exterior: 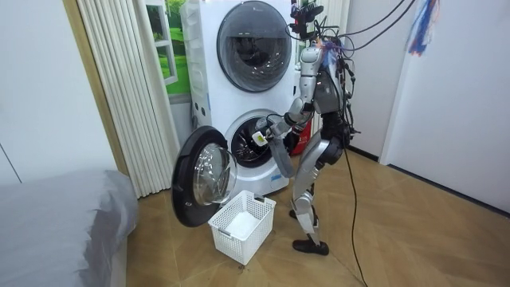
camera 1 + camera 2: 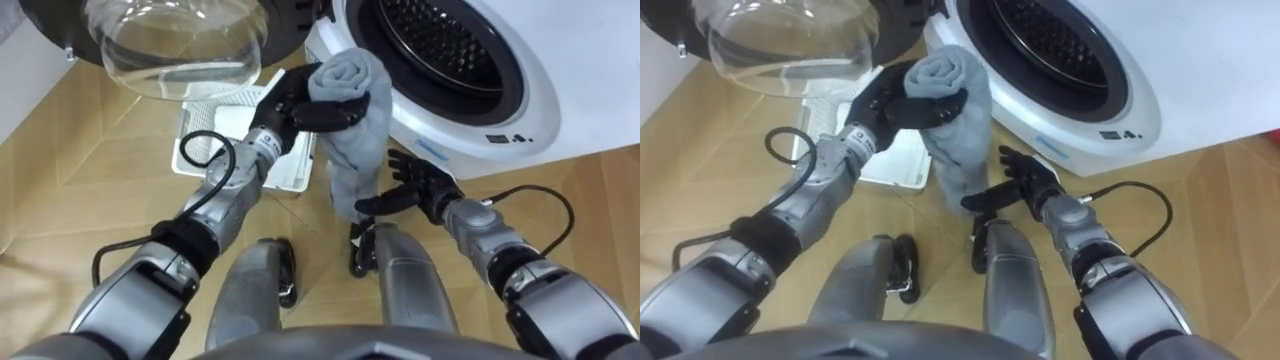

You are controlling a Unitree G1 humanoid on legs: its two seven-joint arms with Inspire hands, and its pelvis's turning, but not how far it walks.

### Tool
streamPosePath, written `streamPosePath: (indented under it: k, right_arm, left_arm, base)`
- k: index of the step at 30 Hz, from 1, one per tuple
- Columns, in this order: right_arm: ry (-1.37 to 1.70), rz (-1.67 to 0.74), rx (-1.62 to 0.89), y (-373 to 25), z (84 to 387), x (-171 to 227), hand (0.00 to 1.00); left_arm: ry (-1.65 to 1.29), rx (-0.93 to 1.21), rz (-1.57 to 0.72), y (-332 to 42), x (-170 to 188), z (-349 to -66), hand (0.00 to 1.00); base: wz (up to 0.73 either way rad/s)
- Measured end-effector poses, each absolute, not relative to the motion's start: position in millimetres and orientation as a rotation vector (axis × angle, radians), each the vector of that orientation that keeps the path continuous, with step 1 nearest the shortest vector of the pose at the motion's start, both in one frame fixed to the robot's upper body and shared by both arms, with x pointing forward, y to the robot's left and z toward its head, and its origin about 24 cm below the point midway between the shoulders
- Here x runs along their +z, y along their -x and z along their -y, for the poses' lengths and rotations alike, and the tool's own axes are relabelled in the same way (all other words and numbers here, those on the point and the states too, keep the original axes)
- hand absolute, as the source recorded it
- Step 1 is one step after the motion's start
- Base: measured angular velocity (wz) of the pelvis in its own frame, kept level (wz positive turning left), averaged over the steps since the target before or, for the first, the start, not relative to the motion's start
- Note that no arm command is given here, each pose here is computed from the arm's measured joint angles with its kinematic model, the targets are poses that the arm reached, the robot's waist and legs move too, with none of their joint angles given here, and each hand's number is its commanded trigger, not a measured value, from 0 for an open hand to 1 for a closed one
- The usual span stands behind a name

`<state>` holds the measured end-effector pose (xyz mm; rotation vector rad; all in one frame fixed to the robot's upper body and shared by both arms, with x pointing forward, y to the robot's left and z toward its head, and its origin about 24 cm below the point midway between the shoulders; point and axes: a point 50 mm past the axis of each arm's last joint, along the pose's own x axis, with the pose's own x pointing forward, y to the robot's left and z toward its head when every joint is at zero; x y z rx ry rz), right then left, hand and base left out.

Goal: Put towel into washing machine

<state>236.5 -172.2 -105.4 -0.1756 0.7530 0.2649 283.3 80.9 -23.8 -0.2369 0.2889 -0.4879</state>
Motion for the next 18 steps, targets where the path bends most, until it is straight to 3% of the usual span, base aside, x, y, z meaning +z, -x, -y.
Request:
streamPosePath:
  k: [9,10,11,18]
  right_arm:
    - [0.155,-0.749,0.254,-237.2,173.5,-104.7,0.00]
    - [0.153,-0.749,0.255,-236.6,172.9,-105.1,0.85]
    - [0.151,-0.751,0.256,-235.9,172.3,-105.6,1.00]
    - [0.154,-0.790,0.274,-228.0,166.8,-111.8,1.00]
  left_arm:
    - [0.416,-0.595,-0.342,-278.8,-26.1,-76.6,1.00]
    - [0.447,-0.598,-0.350,-278.7,-26.3,-77.0,1.00]
    - [0.461,-0.598,-0.354,-278.8,-26.4,-77.6,1.00]
    - [0.552,-0.613,-0.369,-278.6,-25.6,-79.2,1.00]
  base:
    - [0.00]
    - [0.00]
    - [0.00]
    - [0.00]
